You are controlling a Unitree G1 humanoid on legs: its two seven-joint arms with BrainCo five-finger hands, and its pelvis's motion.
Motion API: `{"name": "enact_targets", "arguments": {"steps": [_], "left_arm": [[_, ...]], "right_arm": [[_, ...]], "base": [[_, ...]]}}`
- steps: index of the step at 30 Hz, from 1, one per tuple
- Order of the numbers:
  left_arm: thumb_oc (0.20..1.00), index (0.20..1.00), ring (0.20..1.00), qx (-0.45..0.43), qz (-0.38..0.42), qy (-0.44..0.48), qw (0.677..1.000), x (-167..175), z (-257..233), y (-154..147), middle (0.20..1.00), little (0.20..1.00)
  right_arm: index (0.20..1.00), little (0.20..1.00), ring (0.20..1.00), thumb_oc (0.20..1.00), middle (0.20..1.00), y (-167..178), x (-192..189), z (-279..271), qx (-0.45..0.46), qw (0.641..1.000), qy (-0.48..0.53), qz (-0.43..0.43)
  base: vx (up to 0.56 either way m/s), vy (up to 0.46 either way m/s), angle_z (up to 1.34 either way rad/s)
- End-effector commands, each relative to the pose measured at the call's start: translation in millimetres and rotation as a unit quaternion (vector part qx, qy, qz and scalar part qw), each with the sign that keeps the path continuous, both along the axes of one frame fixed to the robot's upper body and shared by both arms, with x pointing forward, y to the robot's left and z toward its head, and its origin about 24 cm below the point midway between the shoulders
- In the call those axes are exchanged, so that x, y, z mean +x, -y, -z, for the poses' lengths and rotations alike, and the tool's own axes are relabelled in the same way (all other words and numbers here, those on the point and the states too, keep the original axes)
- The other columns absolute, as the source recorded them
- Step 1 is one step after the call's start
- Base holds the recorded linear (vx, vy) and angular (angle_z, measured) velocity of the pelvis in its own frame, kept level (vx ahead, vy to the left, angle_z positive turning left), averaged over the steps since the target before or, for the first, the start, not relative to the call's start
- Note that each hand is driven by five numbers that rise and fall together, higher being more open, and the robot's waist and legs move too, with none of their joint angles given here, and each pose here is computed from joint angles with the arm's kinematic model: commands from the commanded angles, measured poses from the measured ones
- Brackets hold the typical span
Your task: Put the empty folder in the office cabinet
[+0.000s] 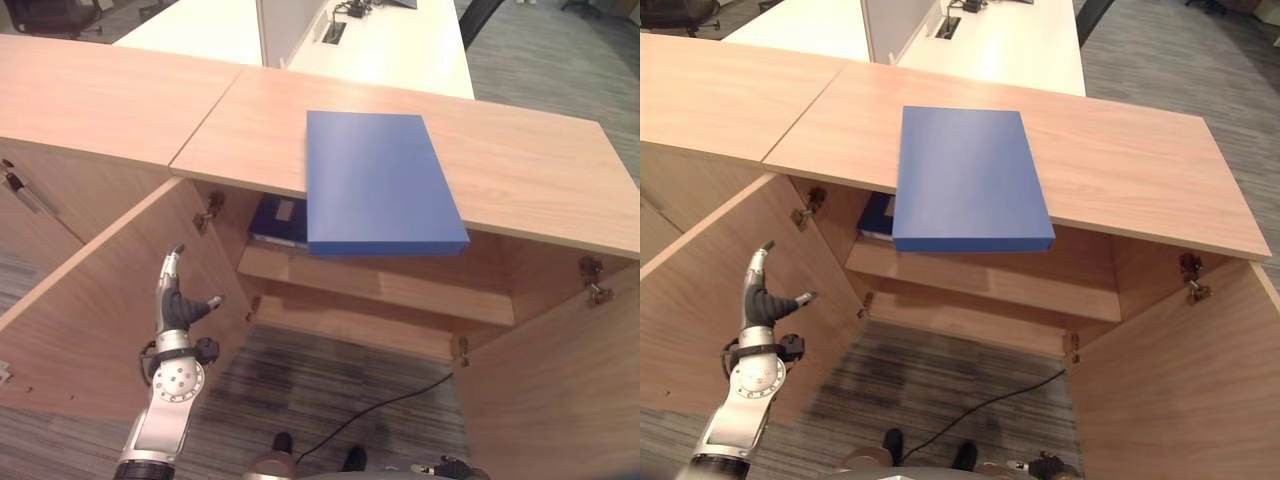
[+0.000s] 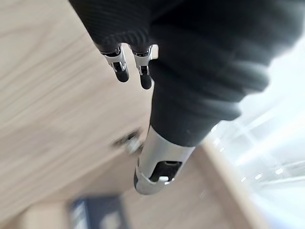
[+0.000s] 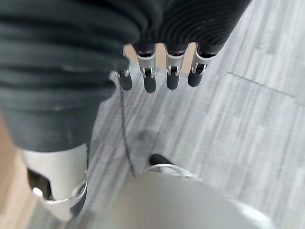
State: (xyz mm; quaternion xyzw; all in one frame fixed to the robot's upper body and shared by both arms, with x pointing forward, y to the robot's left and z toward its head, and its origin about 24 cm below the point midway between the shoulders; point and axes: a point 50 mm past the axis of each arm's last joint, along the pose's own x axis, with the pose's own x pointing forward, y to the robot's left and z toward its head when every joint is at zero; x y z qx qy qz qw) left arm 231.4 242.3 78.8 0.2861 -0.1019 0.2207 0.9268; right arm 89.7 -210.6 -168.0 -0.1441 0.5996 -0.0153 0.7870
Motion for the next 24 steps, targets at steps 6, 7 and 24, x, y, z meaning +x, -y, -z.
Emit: {"name": "enact_targets", "arguments": {"steps": [6,7,24], "left_arm": [[1.000,1.000,1.000,0.154,0.149,0.165,0.963,11.9,-80.2,51.0,1.000,1.000],[1.000,1.000,1.000,0.154,0.150,0.166,0.963,12.3,-80.5,51.4,1.000,1.000],[1.000,1.000,1.000,0.200,0.372,0.212,0.881,8.4,-114.0,127.1,1.000,1.000]], "right_arm": [[1.000,1.000,1.000,1.000,1.000,-7.8,7.9,0.2,-0.007,0.999,-0.007,-0.047],[1.000,1.000,1.000,1.000,1.000,-7.7,8.3,0.0,-0.007,0.999,-0.006,-0.046],[1.000,1.000,1.000,1.000,1.000,-0.6,5.8,-0.3,-0.025,0.995,-0.028,-0.088]], "base": [[0.01,0.039,-0.03],[0.01,0.051,-0.11],[0.01,0.025,-0.09]]}}
